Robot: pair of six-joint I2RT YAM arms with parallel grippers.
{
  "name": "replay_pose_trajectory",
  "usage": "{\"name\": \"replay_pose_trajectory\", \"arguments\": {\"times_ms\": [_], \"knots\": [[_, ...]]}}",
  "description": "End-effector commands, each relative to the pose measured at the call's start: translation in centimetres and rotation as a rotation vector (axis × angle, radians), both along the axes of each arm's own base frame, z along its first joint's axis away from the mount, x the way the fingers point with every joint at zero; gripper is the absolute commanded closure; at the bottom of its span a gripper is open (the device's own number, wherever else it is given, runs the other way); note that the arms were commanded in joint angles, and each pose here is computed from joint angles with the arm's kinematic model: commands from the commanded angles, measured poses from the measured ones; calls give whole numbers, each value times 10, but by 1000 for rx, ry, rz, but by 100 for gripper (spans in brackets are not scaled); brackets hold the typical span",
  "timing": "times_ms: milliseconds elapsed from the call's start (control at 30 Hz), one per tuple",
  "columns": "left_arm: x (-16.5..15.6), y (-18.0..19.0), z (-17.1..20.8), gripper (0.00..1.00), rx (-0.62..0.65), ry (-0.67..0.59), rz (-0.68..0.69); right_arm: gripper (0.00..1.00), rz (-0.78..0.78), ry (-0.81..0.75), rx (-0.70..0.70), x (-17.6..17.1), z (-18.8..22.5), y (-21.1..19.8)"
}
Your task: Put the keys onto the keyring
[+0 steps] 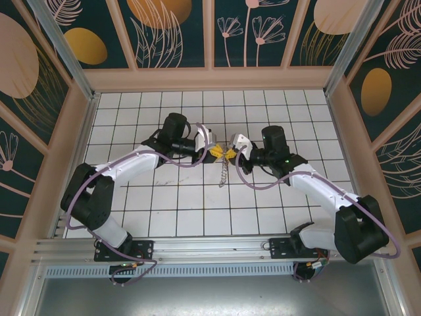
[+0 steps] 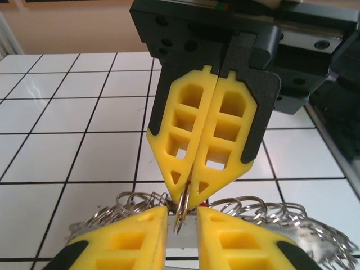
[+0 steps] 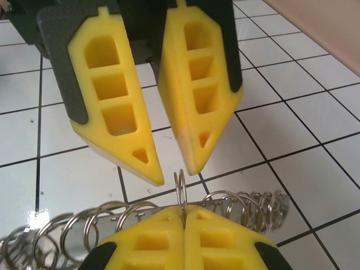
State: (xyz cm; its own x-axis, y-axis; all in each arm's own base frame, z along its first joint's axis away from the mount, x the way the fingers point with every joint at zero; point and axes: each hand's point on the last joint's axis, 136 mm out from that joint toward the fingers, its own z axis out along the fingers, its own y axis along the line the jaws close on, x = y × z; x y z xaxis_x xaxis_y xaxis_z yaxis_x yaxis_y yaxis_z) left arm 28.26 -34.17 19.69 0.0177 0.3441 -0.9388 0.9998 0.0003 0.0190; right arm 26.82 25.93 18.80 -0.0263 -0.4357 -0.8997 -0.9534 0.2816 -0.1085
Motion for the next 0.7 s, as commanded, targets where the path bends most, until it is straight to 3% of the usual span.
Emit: {"name": "replay_pose_trajectory", "arguments": {"times_ms": [0, 367, 667], "knots": [[-2, 2, -9, 74, 58, 8, -14, 100, 13, -59, 3, 4, 18, 6], [1, -2, -7, 73, 68, 11, -29, 100, 31, -65, -2, 3, 23, 11], [1, -4, -4, 85, 61, 16, -45, 100, 39, -63, -22, 3, 21, 14]]}}
